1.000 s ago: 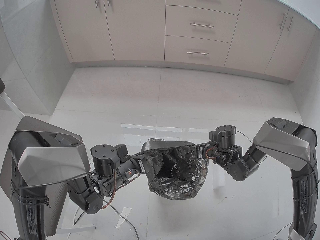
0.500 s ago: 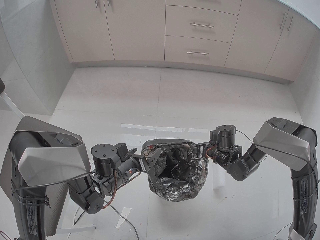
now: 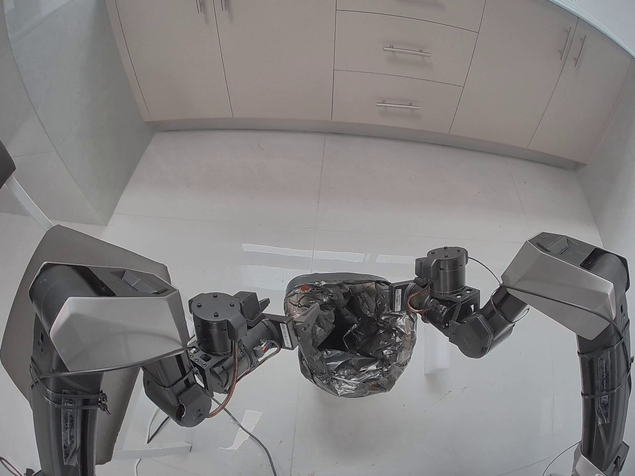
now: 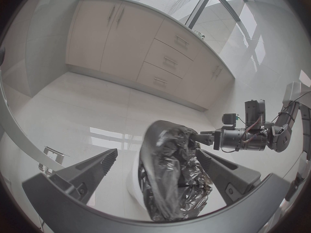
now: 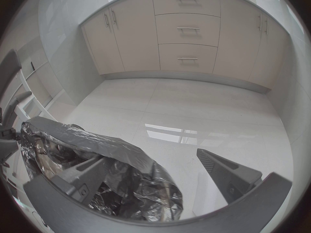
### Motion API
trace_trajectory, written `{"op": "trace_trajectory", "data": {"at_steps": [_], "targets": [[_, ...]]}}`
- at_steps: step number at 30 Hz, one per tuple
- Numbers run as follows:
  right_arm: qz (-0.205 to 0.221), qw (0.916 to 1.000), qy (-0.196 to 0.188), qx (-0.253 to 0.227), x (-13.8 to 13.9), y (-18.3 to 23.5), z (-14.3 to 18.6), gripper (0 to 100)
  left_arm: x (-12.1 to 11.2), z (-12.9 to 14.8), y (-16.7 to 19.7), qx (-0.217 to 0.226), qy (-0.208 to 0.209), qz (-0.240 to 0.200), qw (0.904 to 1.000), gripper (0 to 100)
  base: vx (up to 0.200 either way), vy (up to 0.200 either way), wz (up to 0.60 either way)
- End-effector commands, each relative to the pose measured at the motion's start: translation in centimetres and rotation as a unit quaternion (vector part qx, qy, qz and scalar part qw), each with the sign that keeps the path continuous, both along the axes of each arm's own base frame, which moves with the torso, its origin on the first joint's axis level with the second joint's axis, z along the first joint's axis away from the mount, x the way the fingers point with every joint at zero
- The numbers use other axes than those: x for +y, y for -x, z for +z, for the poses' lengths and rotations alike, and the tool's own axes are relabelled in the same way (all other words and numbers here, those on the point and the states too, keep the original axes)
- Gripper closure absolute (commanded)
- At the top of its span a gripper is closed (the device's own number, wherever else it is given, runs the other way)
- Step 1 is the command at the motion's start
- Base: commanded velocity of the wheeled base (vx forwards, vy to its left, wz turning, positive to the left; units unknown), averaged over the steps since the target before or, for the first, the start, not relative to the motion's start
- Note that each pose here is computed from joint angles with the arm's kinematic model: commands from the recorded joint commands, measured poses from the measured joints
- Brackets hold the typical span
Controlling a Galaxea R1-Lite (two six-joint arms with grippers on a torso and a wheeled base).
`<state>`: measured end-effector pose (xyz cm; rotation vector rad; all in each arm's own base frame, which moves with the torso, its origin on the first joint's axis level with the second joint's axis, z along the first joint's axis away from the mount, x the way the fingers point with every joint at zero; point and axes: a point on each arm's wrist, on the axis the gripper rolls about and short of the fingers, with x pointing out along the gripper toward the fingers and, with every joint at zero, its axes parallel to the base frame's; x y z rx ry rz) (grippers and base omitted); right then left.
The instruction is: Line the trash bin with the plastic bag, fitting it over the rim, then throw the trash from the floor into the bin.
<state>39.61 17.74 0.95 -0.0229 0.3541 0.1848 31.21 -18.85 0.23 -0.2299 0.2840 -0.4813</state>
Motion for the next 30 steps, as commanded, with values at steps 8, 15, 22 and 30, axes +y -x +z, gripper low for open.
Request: {"op": "trace_trajectory", "data": {"at_steps": [8, 15, 22, 30], "targets": [[0.000, 1.0000, 0.001, 0.001, 0.0, 0.0, -0.1, 0, -0.1, 0.1, 0.4, 0.001, -0.005, -0.001, 1.0000, 0, 0.000, 0.000, 0.00], [0.000, 1.0000, 0.001, 0.003, 0.0, 0.0, -0.2, 0, 0.0, 0.7, 0.7, 0.010, -0.009, -0.008, 0.9999, 0, 0.000, 0.000, 0.00], [0.002, 1.0000, 0.002, 0.002, 0.1, 0.0, -0.3, 0, 1.8, 0.7, -1.6, 0.042, -0.018, 0.005, 0.9990, 0, 0.000, 0.000, 0.00], [0.002, 0.9999, -0.004, -0.009, 0.5, -0.8, -0.2, 0, 2.7, 0.5, -4.5, 0.092, -0.038, 0.023, 0.9948, 0, 0.000, 0.000, 0.00]]}}
